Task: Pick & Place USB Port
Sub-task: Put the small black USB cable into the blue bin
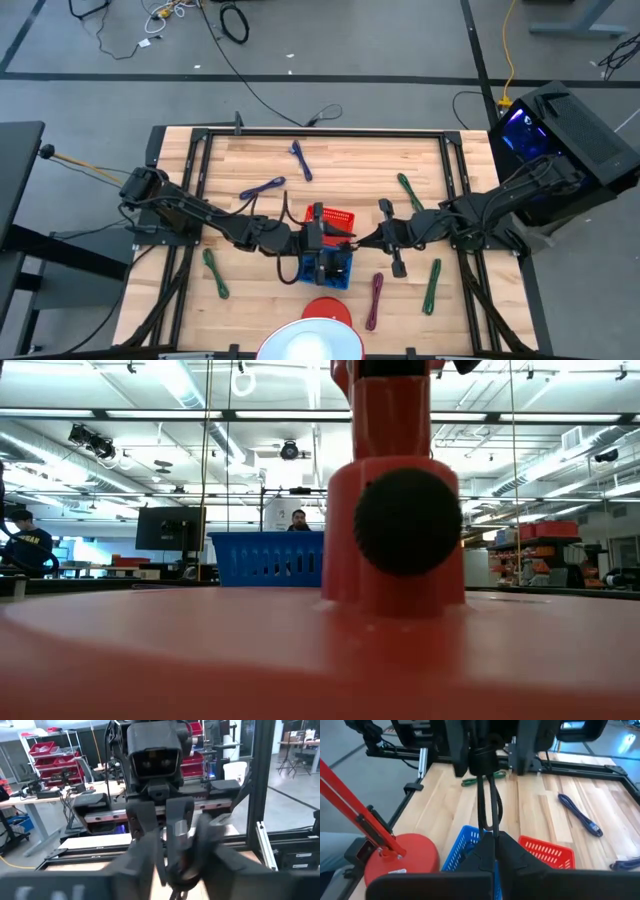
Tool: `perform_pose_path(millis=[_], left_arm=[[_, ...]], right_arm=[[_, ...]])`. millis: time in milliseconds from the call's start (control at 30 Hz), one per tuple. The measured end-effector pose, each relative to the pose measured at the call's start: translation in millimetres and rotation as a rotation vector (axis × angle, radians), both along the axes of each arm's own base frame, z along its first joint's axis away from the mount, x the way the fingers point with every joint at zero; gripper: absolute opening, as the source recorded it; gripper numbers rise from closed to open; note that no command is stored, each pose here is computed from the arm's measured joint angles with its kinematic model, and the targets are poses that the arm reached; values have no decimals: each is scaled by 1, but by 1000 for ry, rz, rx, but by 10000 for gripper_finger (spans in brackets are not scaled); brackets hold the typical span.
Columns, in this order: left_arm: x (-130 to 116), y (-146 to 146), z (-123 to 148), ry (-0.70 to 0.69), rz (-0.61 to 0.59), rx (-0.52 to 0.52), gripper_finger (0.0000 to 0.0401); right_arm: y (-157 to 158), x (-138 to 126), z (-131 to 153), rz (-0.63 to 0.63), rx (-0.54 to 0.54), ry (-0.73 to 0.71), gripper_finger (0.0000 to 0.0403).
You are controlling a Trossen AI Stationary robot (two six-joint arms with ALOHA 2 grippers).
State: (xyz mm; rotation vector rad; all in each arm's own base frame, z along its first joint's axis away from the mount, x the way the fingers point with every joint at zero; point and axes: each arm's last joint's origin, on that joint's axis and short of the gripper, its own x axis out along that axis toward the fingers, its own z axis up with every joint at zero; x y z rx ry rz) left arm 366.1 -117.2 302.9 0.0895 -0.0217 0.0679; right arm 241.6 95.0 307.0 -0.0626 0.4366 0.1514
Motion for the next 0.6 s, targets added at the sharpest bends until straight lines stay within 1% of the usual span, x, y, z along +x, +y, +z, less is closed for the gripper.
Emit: perform_pose_path(millis=[33,100,133,233,333,467,600], left_arm=[[0,0,0,-1,0,0,111],[0,0,0,-1,1,7,50],[0,0,0,0,2,10,33],[0,0,0,3,20,2,33],[-2,-3,-2,17,66,3,33],[-7,-8,-7,86,136,9,33],[-15,-15,-14,178,161,-47,33]], right_arm=[[0,1,0,-1,-1,1,0],[0,1,-1,-2,-2,4,0],[0,0,-1,-3,-3,5,0],[-1,0,0,1,-12,0,1],[-1,0,1,-2,-41,-9,13],[-4,-3,1,-3,-52,4,43],[-7,-10,4,-5,-55,20,69]])
